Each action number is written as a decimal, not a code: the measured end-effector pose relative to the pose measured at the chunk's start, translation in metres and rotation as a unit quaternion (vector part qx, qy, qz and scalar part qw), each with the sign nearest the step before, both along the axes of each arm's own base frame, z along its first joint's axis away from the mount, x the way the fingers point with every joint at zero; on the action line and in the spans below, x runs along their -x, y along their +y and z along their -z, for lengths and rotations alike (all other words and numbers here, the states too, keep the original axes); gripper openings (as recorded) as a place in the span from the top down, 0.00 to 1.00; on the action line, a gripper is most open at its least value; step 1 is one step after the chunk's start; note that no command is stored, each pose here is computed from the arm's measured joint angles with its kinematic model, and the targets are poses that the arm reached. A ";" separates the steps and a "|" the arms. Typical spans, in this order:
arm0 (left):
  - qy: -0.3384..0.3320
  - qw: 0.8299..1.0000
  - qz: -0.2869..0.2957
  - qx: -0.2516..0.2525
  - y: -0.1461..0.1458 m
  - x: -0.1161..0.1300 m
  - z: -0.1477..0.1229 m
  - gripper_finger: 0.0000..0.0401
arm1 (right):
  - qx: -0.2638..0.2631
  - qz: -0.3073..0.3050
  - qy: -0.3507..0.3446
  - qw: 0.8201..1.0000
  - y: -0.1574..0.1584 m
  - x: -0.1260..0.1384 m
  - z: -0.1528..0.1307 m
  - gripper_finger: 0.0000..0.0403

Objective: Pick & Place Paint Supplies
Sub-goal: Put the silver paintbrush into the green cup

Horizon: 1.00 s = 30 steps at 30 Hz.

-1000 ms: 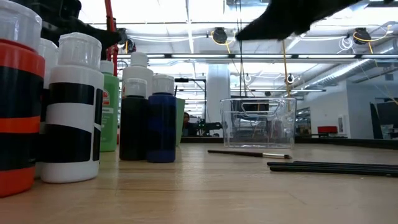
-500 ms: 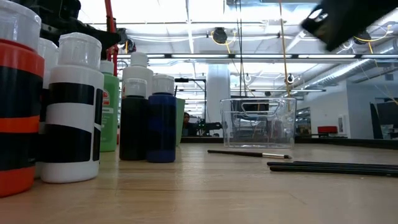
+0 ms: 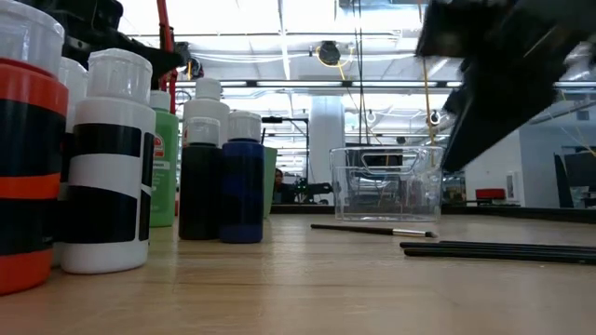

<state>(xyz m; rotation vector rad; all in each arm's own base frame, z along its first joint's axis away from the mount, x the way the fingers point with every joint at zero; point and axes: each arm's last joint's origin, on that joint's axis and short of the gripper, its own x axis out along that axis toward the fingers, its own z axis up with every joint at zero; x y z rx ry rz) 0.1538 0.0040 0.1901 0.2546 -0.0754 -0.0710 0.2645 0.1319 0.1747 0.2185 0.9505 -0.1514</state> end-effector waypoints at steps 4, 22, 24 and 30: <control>0.004 1.000 -0.011 -0.001 0.001 0.000 0.001 0.94 | -0.050 0.011 0.022 0.998 -0.021 -0.012 0.018 0.78; 0.011 1.000 -0.014 0.003 0.001 0.000 0.002 0.94 | -0.027 0.034 0.063 0.997 -0.029 -0.027 0.061 0.60; 0.011 1.000 -0.014 0.003 0.001 0.000 0.002 0.94 | -0.022 0.034 0.076 0.996 -0.030 -0.025 0.063 0.64; 0.011 1.000 -0.014 0.003 0.001 0.000 0.002 0.94 | -0.014 0.045 0.135 0.990 -0.033 -0.016 0.073 0.78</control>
